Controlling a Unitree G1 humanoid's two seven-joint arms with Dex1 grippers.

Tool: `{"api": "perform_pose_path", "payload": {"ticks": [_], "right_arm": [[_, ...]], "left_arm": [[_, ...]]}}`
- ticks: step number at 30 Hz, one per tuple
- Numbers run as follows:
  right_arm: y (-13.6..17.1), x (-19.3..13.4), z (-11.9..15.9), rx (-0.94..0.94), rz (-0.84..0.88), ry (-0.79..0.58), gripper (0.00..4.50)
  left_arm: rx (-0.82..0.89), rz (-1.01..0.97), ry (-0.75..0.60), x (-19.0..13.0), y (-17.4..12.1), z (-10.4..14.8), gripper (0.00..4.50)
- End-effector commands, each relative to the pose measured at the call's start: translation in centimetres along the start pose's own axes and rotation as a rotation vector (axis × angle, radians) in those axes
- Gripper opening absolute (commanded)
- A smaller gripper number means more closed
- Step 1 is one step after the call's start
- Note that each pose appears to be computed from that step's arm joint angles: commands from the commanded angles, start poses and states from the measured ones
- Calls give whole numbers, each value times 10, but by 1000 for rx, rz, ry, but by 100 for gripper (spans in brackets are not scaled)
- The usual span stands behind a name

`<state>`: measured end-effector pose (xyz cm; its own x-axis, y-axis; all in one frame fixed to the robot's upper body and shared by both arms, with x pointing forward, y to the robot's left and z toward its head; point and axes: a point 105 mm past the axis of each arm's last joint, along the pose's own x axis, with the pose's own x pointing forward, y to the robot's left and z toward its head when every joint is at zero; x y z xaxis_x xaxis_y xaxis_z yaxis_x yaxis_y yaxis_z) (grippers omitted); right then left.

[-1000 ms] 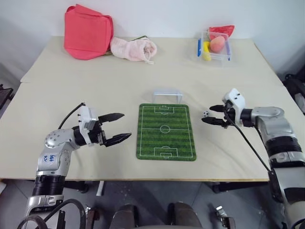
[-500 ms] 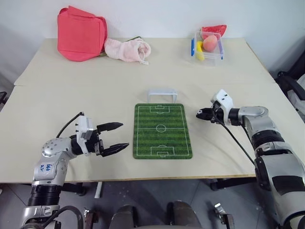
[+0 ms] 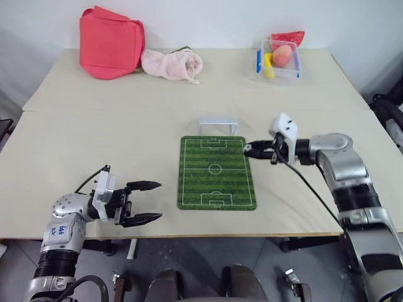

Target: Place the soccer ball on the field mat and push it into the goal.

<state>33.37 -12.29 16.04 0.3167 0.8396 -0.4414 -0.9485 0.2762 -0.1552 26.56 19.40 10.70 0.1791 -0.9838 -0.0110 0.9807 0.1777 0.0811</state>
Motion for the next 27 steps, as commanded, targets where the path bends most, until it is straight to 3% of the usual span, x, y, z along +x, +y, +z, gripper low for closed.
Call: {"api": "perform_pose_path", "payload": {"ticks": [1,7,27], "right_arm": [[37,8,24,-59,104,-18,83],[67,32,19,-104,191,33,83],[60,60,-10,-86,221,83,83]], "left_arm": [[62,-12,17,-9,4,0,450],[134,53,-101,-5,17,10,450],[137,67,-105,-18,-1,13,450]]}}
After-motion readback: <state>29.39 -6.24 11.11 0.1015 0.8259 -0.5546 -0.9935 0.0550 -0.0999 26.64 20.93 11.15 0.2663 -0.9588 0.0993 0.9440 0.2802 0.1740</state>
